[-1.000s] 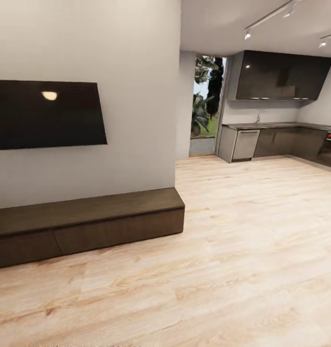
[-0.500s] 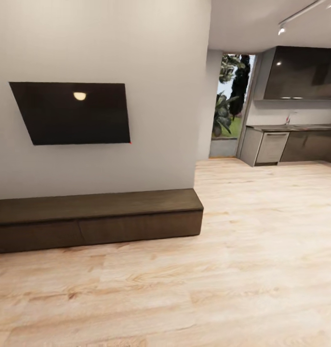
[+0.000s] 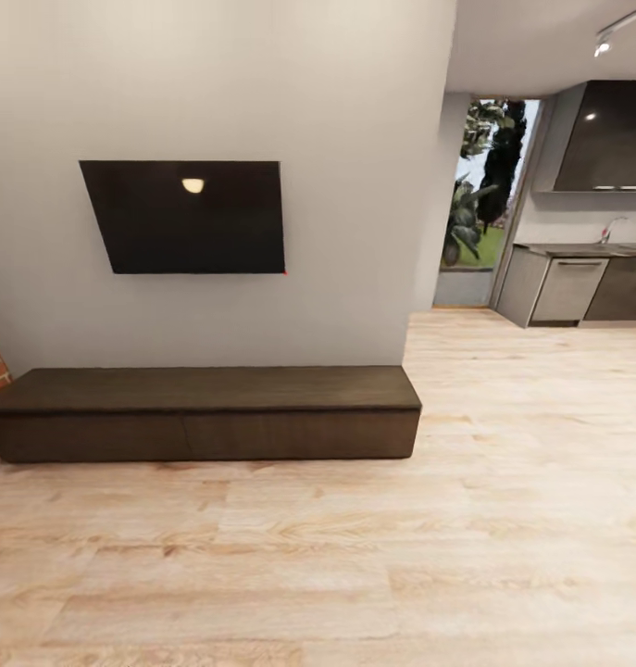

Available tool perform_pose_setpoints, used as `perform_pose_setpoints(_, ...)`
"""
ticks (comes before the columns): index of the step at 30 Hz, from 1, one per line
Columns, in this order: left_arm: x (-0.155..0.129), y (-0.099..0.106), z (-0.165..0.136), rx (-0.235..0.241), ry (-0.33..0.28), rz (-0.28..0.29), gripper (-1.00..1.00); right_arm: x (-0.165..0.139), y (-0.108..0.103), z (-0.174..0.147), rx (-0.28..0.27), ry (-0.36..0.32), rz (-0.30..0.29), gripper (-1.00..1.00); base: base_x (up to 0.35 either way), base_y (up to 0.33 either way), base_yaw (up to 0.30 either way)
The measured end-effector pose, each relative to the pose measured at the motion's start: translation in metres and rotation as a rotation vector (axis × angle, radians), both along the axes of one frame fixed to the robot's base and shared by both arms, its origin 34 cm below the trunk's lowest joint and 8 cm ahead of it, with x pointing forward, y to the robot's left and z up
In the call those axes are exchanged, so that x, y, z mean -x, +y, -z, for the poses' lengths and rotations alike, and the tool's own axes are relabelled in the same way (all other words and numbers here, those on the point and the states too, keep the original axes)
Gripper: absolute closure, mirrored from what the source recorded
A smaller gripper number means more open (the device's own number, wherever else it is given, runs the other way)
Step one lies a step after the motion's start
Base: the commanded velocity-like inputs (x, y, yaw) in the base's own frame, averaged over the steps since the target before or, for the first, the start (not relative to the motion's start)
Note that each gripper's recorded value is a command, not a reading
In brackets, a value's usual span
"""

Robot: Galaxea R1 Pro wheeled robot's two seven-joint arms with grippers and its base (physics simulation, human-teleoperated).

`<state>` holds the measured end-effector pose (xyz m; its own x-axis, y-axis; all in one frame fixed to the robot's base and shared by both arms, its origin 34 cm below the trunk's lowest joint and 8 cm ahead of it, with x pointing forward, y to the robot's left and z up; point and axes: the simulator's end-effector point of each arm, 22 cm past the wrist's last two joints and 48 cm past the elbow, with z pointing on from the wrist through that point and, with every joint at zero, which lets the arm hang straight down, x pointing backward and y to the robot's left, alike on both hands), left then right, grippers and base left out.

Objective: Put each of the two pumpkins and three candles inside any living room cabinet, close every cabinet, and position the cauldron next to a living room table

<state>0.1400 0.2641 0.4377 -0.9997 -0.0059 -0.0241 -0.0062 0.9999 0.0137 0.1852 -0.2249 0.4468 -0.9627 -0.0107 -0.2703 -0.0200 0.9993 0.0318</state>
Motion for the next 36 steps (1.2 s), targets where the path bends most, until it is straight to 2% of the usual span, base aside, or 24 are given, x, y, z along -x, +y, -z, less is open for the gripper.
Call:
perform_pose_setpoints(9,-0.014,0.004,0.000,-0.005,-0.029,0.005,-1.00,-0.001,0.000,0.000,0.001,-0.002,0.002,-1.00,0.044,0.075,0.004)
perform_pose_setpoints(22,-0.020,0.005,0.000,-0.006,-0.042,0.014,-1.00,-0.001,-0.001,0.000,0.003,0.001,0.008,-1.00,0.082,0.082,-0.019)
perform_pose_setpoints(32,-0.073,0.000,-0.004,-0.007,-0.147,0.014,-1.00,0.002,-0.001,0.001,0.002,0.011,0.006,-1.00,0.007,0.005,0.000)
perform_pose_setpoints(36,-0.095,-0.002,-0.008,-0.004,-0.190,0.011,-1.00,-0.004,-0.001,0.000,0.002,-0.005,0.007,-1.00,0.000,0.000,0.000)
